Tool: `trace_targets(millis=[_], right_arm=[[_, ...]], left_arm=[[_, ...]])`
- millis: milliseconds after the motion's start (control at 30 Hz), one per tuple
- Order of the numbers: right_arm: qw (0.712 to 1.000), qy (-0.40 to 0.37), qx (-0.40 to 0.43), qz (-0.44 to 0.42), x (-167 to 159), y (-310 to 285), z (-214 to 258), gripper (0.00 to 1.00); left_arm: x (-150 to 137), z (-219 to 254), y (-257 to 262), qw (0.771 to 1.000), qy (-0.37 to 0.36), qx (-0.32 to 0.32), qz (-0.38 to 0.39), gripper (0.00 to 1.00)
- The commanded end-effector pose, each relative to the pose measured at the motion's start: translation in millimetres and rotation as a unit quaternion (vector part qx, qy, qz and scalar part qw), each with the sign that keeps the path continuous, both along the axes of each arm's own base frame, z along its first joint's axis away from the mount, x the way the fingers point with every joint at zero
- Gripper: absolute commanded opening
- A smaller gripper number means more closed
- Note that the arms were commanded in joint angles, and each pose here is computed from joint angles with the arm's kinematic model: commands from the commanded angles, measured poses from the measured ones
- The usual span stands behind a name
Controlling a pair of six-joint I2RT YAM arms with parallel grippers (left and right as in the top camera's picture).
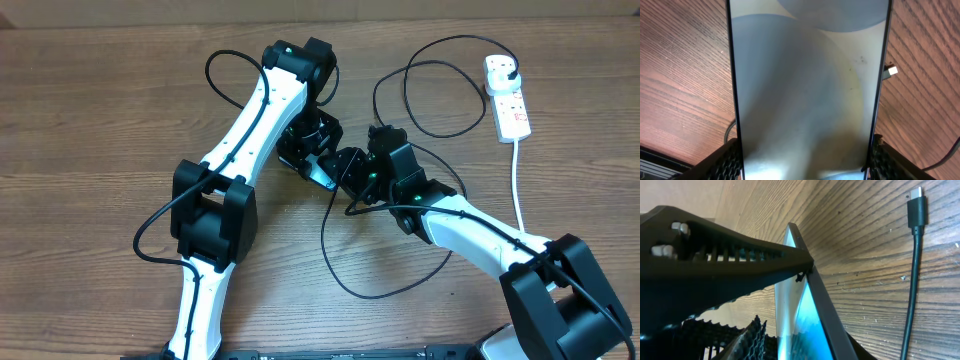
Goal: Plug charger to phone and switch on socket
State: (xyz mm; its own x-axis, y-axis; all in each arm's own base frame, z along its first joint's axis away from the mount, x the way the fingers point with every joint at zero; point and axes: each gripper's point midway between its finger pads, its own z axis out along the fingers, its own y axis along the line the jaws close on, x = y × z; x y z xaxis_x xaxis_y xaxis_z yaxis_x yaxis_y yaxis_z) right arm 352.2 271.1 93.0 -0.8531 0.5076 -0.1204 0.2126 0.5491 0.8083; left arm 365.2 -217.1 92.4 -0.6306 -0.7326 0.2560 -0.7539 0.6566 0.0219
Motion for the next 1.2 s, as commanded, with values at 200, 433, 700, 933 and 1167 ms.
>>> trace_targets(millis=[200, 433, 700, 933, 1167], right_arm=[[1.000, 0.013, 0.003, -0.004, 3, 9, -11, 0.20], [1.000, 0.004, 0.009, -0.003, 6, 10, -6, 0.05], [1.000, -0.010, 0.021, 0.008, 7, 15, 1, 0.04], [0.999, -0.038, 0.013, 0.005, 17, 1, 13, 0.04], [0.998, -0.061, 0.018, -0.031, 32, -29, 40, 0.04]], left_arm=[[0, 8, -9, 1.000, -0.004, -0.012, 0.006, 0.04], [0, 8, -8, 1.000, -0.002, -0.012, 0.006, 0.04], [3, 8, -5, 1.000, -0.008, -0.013, -0.005, 0.04], [28, 9, 25, 0.991, -0.051, -0.058, -0.108, 0.04], [46, 39, 30, 0.920, -0.136, -0.273, -0.244, 0.04]])
